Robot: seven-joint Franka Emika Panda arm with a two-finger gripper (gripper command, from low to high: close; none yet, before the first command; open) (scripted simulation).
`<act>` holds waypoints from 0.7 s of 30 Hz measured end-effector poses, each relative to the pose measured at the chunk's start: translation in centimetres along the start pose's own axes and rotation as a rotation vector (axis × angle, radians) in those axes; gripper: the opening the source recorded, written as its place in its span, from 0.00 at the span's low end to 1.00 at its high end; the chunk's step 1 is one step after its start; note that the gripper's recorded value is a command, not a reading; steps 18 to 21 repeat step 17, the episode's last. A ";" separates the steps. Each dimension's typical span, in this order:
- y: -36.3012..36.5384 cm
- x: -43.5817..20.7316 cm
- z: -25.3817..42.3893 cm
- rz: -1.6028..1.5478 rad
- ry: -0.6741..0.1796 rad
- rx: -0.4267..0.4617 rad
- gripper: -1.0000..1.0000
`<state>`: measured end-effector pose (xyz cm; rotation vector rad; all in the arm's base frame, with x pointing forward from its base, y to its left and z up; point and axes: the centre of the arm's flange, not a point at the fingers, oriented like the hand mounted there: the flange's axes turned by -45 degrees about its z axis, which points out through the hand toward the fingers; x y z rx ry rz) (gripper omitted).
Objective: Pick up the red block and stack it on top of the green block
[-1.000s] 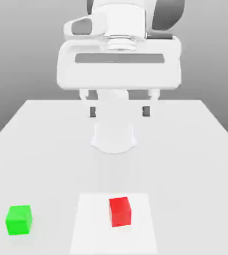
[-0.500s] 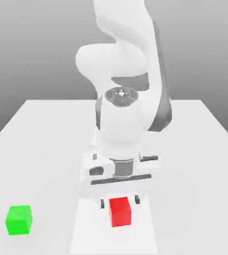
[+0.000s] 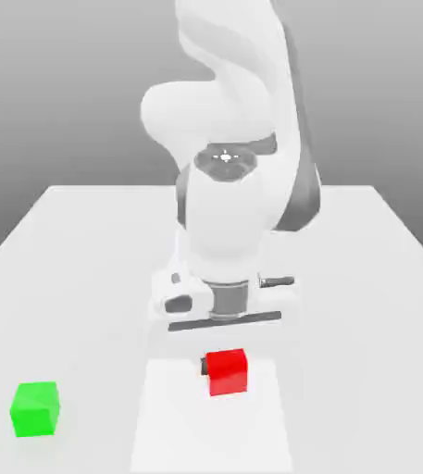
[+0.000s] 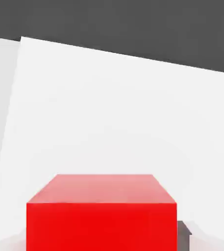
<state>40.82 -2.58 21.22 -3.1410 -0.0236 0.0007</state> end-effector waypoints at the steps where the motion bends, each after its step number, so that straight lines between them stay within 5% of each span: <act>1: 2.3 0.4 -0.4 0.090 0.000 0.001 0.00; 8: 18.9 0.3 -3.0 0.737 0.001 0.002 0.00; 13: 21.5 0.0 1.5 0.841 0.001 0.001 0.00; 14: 21.5 0.0 2.5 0.843 0.001 0.000 1.00; 21: 21.5 0.0 2.5 0.843 0.001 0.000 1.00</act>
